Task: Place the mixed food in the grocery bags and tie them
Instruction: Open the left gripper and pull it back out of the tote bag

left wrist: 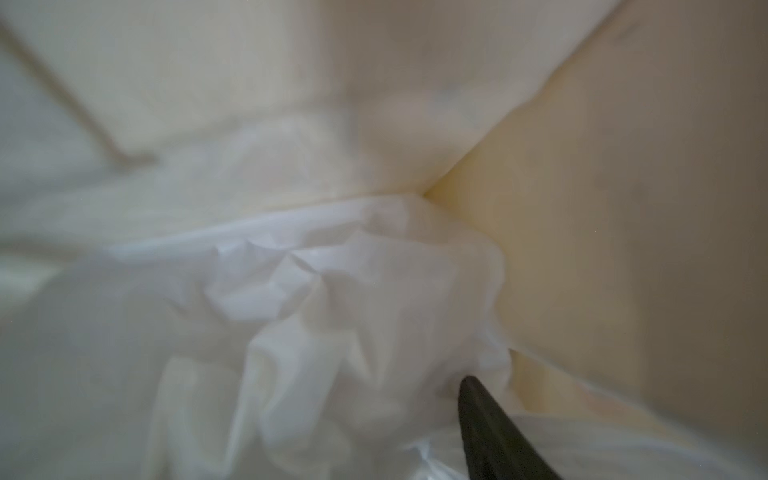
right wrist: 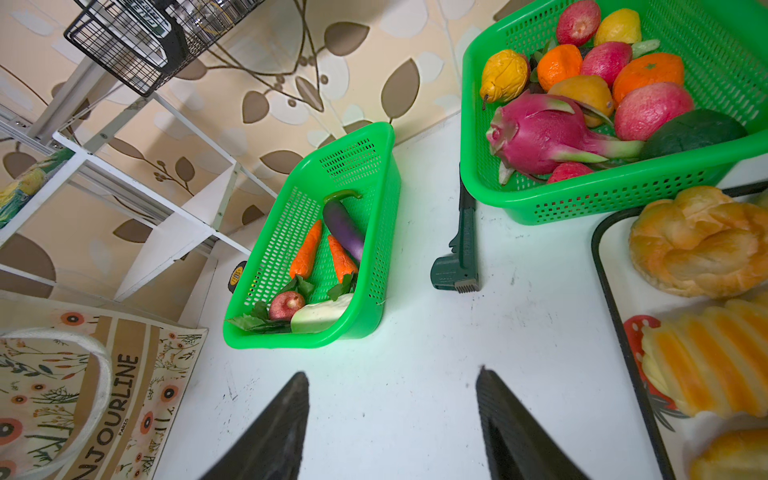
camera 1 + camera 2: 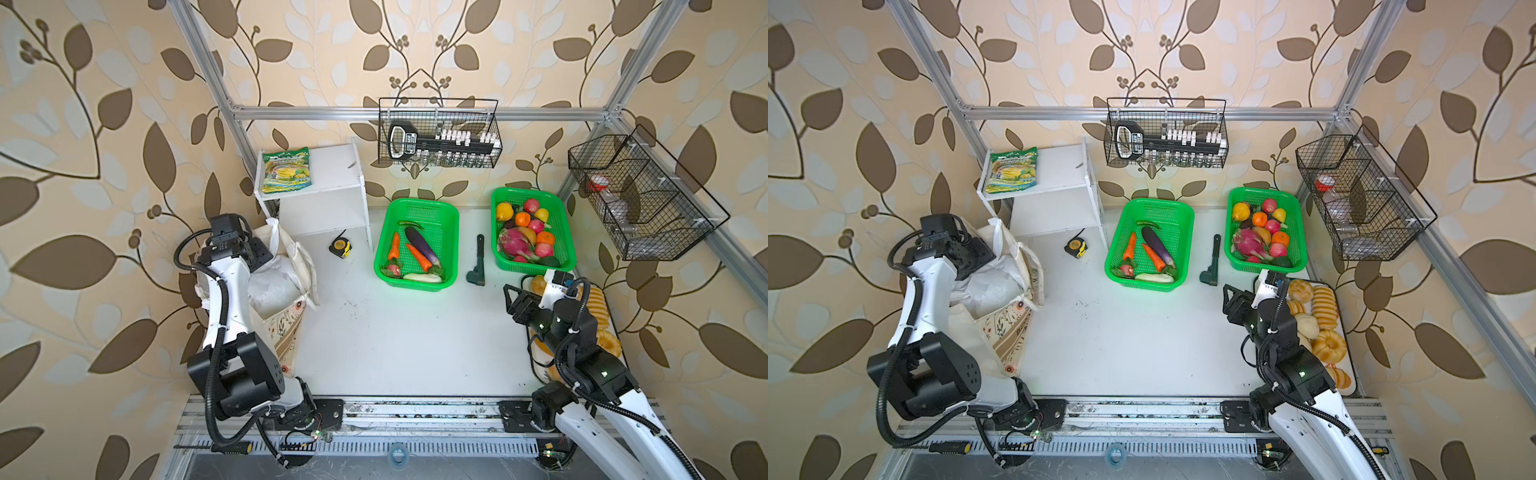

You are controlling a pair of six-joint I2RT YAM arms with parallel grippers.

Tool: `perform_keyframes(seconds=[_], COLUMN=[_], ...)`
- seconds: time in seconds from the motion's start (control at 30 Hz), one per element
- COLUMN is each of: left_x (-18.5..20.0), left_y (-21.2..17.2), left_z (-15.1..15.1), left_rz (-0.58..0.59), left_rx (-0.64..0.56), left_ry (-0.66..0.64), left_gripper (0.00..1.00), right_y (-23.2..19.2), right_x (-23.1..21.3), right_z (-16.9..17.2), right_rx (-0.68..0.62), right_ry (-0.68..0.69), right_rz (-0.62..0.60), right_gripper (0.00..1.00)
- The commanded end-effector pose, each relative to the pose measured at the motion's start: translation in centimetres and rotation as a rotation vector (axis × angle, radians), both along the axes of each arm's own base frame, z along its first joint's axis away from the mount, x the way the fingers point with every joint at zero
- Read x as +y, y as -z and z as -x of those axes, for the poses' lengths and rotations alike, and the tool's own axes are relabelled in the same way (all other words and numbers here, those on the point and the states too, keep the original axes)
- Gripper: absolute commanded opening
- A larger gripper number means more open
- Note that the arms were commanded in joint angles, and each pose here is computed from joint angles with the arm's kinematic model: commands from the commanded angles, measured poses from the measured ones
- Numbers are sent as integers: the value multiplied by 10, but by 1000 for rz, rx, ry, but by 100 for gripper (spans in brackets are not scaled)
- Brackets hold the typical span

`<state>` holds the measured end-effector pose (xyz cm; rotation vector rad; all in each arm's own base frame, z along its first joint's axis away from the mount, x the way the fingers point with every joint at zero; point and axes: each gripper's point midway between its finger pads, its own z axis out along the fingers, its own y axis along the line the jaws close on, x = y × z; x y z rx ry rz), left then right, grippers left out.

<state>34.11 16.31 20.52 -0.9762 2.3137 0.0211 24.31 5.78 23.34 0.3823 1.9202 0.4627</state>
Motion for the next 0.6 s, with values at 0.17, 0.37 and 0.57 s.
perform_keyframes(seconds=[0.17, 0.37, 0.57], left_x=[-7, -6, -43], left_y=[31, -63, -167], left_z=[7, 7, 17], left_rz=[98, -9, -45], left_rx=[59, -96, -393], left_ry=[-21, 11, 146], left_gripper=[58, 68, 78], right_y=[1, 1, 1], right_x=[-2, -2, 0], right_z=[1, 1, 0], right_rx=[5, 5, -1], right_ry=[8, 8, 5], right_rz=[-1, -4, -9], right_gripper=[64, 64, 64])
